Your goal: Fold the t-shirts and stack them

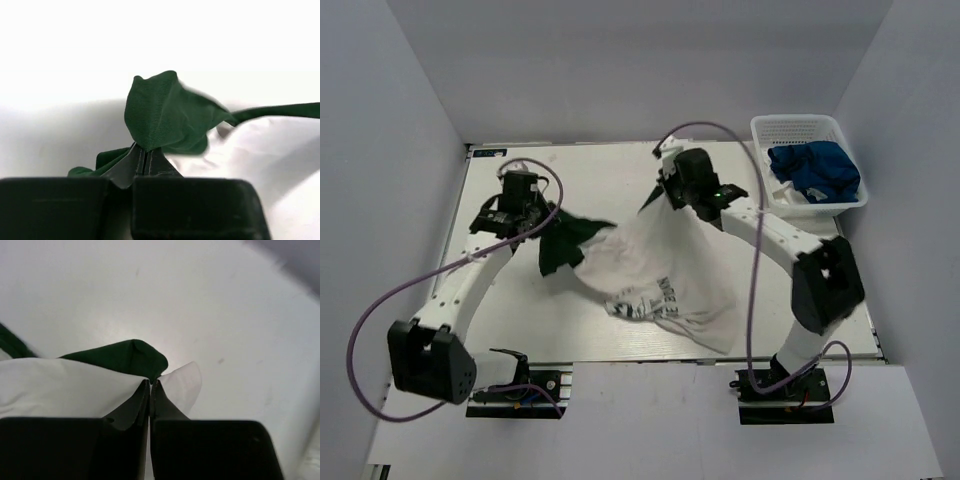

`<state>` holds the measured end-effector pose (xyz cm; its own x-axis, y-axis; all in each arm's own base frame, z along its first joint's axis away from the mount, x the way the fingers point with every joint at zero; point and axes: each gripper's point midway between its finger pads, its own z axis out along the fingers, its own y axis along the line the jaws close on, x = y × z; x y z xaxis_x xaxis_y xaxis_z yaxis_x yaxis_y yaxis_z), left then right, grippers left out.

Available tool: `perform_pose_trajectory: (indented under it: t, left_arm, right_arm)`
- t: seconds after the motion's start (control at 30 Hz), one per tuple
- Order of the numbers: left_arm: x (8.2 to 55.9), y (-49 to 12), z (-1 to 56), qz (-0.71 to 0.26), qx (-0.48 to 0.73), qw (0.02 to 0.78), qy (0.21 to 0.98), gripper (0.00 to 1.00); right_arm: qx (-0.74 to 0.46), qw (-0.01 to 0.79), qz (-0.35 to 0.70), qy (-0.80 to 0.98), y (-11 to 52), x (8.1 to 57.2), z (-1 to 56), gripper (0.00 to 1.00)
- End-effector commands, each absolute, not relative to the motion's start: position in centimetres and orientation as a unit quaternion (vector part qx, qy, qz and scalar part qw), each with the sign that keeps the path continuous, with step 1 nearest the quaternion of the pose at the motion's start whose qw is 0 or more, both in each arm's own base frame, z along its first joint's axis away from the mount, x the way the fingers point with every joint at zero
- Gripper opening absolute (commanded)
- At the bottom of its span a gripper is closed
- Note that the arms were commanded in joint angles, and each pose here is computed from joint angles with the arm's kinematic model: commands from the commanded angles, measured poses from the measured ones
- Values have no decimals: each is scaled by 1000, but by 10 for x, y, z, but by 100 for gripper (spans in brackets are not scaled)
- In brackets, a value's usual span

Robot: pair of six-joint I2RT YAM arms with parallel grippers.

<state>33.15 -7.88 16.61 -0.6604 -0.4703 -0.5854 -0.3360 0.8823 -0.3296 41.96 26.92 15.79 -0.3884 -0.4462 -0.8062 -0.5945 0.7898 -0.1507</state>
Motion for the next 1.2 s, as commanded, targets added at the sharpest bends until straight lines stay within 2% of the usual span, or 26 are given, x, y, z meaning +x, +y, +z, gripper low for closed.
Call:
perform_pose_trajectory:
  t: [0.0,0.13,0.27,0.47,0.67,0.8,0.97,1.0,1.07,1.1,1.17]
  left_arm:
    - [355,-82,298,-165,-177,530,812,0]
    - [341,-81,398,-205,-137,642,726,0]
    - [307,-84,494,-242,-80,727,637,0]
    - [255,-74,575,-264,-57,798,539,0]
    - [209,-60,620,-272,-58,832,480,0]
    - [207,-42,620,-251,-104,831,486,0]
    - [248,-36,572,-231,-174,777,559,0]
    - [263,-35,547,-218,-193,756,586,0]
    - [279,-38,504,-216,-219,715,627,0]
    - [295,-42,458,-205,-231,680,665,0]
    - [310,-44,403,-188,-256,634,705,0]
  right_arm:
    - [-214,652,56,725,243,443,320,0]
    - [-176,735,36,654,211,419,411,0]
    - [-127,812,41,568,172,369,510,0]
    - [-138,874,62,462,146,302,601,0]
    - [-152,900,74,402,125,250,642,0]
    - [-137,907,68,392,106,228,651,0]
    - [-80,889,35,450,95,260,616,0]
    - [-83,868,18,489,102,284,578,0]
    - [-69,847,15,527,107,303,544,0]
    - [-86,816,8,571,120,324,492,0]
    - [-82,779,32,620,135,341,434,0]
